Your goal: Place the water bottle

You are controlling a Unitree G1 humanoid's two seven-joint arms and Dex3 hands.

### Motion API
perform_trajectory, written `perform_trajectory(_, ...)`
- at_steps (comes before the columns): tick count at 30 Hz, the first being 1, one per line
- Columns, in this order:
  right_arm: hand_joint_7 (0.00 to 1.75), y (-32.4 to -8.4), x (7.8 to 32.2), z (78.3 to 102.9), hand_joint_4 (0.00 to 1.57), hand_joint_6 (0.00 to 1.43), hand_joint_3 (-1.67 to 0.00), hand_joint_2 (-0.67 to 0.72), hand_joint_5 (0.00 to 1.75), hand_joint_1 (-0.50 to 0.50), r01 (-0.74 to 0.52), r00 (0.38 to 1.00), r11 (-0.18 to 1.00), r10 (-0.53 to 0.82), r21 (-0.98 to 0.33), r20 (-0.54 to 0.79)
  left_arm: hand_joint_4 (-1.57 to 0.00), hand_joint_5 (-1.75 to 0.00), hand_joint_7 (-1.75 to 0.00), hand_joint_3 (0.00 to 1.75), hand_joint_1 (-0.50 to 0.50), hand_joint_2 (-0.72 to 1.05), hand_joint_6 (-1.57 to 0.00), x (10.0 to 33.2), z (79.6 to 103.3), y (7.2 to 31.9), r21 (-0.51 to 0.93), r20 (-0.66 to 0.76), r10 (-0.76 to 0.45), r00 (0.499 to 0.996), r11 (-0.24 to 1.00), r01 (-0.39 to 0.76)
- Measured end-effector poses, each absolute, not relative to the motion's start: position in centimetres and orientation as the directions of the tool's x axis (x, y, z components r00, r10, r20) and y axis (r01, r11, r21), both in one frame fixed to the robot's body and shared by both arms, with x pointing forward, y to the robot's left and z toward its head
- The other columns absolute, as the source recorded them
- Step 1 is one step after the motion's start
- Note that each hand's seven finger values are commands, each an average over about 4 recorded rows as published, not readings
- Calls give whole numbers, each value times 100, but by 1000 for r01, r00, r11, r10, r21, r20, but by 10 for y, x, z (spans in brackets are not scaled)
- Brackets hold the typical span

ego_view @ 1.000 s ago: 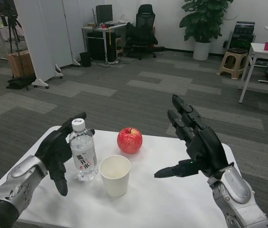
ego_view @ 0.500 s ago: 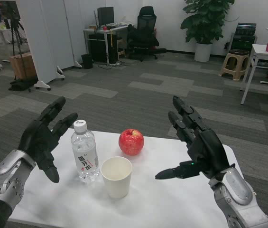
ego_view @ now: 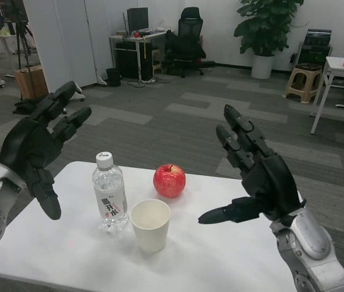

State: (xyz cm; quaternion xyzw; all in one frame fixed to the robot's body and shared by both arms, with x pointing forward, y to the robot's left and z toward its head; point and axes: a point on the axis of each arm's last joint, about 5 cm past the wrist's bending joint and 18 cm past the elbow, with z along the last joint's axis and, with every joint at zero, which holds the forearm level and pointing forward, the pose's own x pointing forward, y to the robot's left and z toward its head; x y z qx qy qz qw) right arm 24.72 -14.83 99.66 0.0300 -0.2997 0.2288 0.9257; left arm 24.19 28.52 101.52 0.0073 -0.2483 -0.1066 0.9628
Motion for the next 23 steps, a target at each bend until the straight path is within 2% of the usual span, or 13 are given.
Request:
perform_trajectory(4,0,-150,244,997,0,0,0,-29,0,-46,-435,714,897,397,-78,577,0,-31,0,9,-50,-55,0,238,1015,286,67,467,-207,860,978,199)
perform_trajectory(8,0,-151,244,997,0,0,0,-29,0,-47,-435,715,897,396,-77,576,0,-21,0,9,-50,-55,0,237,1016,286,70,461,-213,861,977,204)
perform_trajectory(23,0,-151,243,999,0,0,0,-29,0,-46,-428,712,901,387,-75,586,0,-21,0,9,-50,-55,0,236,1018,287,75,453,-218,865,975,207)
